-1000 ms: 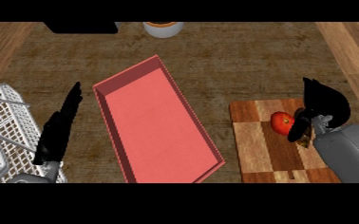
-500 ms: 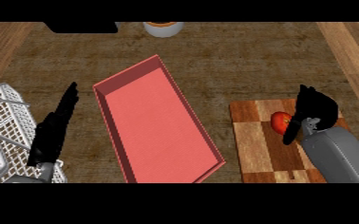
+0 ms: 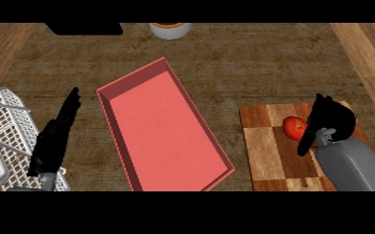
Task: Pick the sweet potato from the cutting board and place it in the cardboard box
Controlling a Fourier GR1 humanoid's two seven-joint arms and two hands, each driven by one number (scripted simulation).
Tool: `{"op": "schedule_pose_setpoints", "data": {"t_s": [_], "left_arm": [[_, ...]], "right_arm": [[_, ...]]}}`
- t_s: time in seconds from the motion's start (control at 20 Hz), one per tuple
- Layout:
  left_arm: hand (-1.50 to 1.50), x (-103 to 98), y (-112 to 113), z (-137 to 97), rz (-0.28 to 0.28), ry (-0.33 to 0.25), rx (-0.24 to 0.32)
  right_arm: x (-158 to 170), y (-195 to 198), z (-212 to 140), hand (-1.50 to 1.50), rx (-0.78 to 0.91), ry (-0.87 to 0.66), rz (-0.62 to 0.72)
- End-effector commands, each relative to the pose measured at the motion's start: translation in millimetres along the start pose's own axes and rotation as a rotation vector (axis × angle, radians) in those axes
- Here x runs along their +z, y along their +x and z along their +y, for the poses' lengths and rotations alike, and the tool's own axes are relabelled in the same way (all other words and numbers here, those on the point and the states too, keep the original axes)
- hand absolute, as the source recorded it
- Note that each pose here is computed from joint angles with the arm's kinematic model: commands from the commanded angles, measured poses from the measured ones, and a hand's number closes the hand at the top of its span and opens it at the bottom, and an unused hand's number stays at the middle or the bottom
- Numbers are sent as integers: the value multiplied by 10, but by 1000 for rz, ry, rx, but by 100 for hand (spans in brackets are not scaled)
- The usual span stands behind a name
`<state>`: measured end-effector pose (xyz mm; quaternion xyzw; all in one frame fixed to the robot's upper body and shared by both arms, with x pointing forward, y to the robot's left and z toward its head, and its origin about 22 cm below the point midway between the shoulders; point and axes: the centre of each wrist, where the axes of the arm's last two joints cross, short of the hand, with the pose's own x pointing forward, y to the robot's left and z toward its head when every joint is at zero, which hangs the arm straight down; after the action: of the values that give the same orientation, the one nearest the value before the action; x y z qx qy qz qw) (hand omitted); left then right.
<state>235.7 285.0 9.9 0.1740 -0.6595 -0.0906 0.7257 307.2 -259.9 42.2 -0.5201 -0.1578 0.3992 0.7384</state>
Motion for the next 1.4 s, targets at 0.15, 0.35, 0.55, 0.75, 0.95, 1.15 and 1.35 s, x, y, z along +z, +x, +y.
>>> {"op": "schedule_pose_setpoints", "data": {"t_s": [0.15, 0.35, 0.55, 0.75, 0.95, 1.15, 1.35], "left_arm": [[0, -117, 43, 77, 18, -10, 6], [0, -106, -63, 56, 8, 2, -6], [0, -14, 74, 159, -13, 5, -10], [0, -87, -126, -114, 9, -6, -4], [0, -66, -52, -69, 8, 10, -10], [0, -11, -74, 13, 14, 1, -5], [0, -126, 21, -73, 22, -1, -2]], "right_arm": [[-47, 60, 173, -150, 26, 11, 104], [-138, -6, 355, -150, 18, 13, 107], [-195, -177, 266, -150, 17, 15, 108], [-140, -132, 288, -150, 3, 28, 106], [-109, -46, 288, -150, 30, 25, 111], [-368, -201, 369, -150, 59, 56, 137], [-487, -127, 429, 150, 6, 88, 122]]}}
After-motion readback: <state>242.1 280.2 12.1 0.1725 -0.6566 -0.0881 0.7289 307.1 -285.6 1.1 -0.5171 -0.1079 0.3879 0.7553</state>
